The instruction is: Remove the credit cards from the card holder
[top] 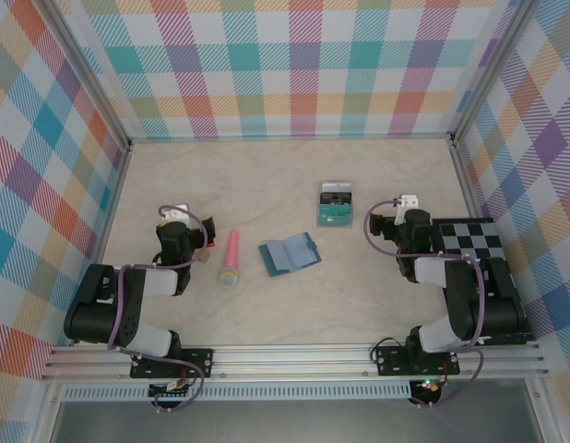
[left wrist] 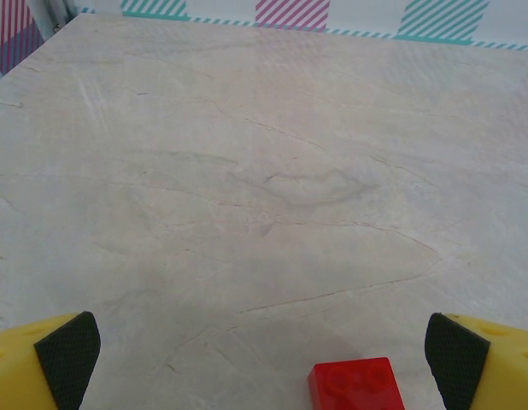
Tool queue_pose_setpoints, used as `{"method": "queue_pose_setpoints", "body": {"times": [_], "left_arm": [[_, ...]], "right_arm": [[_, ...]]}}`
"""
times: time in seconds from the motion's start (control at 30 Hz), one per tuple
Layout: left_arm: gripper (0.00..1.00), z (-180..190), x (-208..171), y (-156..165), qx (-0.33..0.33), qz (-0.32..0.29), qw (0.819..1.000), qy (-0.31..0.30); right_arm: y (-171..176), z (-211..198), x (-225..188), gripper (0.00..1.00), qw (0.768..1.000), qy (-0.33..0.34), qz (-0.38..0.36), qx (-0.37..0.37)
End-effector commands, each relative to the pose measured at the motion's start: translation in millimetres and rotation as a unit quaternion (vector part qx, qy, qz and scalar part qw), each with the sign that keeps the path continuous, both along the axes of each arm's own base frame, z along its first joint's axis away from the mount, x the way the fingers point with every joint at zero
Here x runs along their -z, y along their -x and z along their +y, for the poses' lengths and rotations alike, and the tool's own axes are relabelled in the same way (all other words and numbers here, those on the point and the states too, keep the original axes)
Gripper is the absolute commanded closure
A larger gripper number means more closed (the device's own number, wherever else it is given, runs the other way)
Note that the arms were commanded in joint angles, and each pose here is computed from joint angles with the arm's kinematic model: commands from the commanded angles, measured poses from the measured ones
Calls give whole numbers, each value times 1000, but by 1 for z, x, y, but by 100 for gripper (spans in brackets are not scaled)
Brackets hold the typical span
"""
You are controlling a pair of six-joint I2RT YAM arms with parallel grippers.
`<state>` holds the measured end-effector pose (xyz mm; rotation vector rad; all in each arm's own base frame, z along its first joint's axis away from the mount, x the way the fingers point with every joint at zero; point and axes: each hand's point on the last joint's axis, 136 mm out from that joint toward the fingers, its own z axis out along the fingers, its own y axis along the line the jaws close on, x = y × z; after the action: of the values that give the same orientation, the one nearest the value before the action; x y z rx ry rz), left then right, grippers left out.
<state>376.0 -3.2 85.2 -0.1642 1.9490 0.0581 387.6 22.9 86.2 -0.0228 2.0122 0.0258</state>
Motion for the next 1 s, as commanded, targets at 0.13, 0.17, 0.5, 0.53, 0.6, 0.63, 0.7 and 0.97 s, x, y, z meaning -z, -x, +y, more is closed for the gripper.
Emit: {"method": "queue_pose_setpoints", "body": {"times": [0.13, 0.17, 0.5, 0.53, 0.6, 0.63, 0.7, 0.97], "left_arm": [[0, 2, 2, -15, 2, -7, 1000, -2], [0, 2, 2, -16, 1, -5, 1000, -2], [0, 6, 4, -19, -10, 7, 1000, -5], [0, 6, 4, -19, -10, 7, 1000, -5], [0, 6, 4, -19, -9, 6, 1000, -5], [0, 5, 4, -18, -8, 7, 1000, -6], [0, 5, 4, -19, -8, 6, 1000, -7], [0, 4, 5, -20, -6, 10, 1000, -6]], "right_arm": [[-6, 8, -15, 0, 999, -13, -38, -31], [-5, 9, -14, 0, 999, -13, -39, -35], [-5, 10, -5, 0, 998, -23, -34, -45], [-7, 7, -4, 0, 998, -28, -28, -39], [-8, 4, -4, 0, 998, -34, -25, -36], [-8, 3, -5, 0, 998, -35, -25, -36], [-8, 4, -4, 0, 998, -35, -24, -37], [-9, 3, -4, 0, 998, -42, -20, -39]]}}
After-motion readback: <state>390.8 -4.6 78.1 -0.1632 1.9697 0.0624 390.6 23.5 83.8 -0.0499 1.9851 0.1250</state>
